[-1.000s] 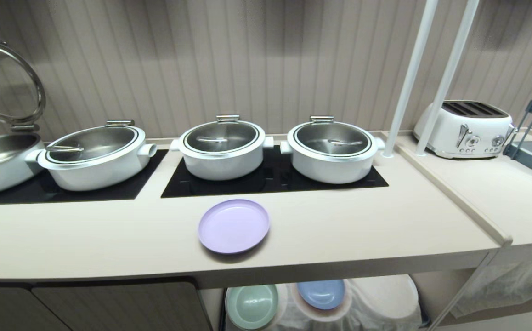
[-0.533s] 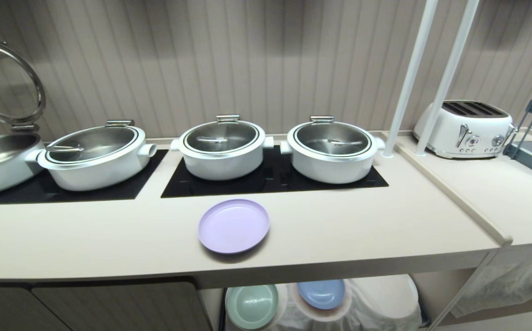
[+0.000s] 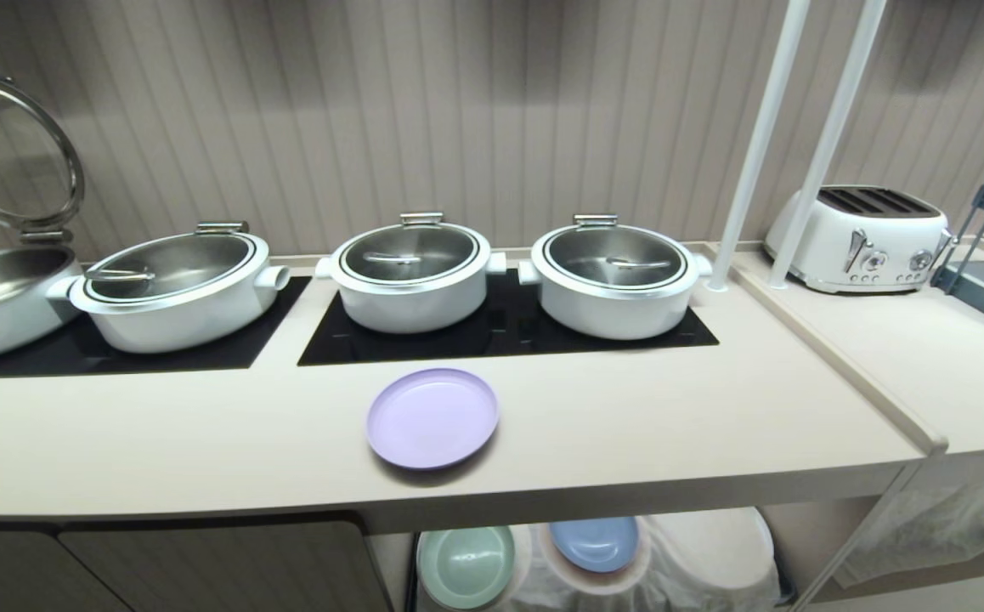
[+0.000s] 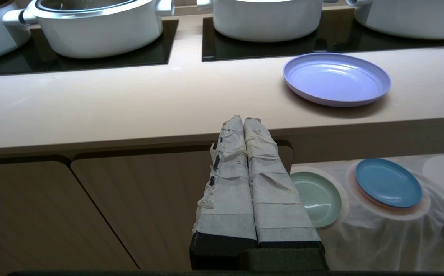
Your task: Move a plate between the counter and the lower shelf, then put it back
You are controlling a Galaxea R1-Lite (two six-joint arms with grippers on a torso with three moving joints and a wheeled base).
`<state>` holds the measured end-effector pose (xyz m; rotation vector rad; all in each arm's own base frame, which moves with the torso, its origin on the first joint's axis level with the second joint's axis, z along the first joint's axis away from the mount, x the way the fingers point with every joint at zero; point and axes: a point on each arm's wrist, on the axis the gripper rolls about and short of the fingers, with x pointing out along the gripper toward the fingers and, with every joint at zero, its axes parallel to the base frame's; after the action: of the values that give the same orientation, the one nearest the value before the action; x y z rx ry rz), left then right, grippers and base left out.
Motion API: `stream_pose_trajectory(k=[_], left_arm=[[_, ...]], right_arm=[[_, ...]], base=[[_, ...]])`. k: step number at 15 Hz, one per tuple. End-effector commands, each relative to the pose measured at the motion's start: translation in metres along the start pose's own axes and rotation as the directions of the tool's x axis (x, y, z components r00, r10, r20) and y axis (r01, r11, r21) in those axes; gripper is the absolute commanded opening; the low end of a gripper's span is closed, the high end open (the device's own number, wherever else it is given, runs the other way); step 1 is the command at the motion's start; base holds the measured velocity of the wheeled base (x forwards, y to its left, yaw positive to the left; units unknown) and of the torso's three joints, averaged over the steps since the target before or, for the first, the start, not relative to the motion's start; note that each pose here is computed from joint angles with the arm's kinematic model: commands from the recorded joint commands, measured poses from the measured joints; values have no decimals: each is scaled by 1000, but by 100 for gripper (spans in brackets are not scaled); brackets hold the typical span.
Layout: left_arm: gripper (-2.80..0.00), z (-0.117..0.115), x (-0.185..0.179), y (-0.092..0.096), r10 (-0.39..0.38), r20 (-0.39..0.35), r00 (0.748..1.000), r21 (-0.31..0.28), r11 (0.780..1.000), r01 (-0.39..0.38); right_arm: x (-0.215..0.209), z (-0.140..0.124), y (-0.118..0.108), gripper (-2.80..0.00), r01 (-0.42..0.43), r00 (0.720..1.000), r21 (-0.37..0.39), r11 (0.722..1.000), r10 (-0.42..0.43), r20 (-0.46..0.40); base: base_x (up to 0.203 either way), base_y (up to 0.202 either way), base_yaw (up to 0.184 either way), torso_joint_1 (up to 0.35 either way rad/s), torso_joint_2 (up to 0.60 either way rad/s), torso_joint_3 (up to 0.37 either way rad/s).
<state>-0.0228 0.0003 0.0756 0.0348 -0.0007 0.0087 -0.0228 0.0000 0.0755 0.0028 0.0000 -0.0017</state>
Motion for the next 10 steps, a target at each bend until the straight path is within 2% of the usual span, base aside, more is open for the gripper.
stream_pose_trajectory(k=[1, 10], left_arm=[[-280, 0, 0, 0, 0, -1, 1000, 0, 1000, 0], [-280, 0, 0, 0, 0, 0, 1000, -4, 1000, 0]], right_arm=[[0, 0, 0, -280, -1, 1000, 0, 1000, 1, 0], [0, 0, 0, -280, 0, 1000, 3, 1000, 0, 0]], base=[[0, 0, 0, 0, 0, 0], [0, 0, 0, 0, 0, 0]])
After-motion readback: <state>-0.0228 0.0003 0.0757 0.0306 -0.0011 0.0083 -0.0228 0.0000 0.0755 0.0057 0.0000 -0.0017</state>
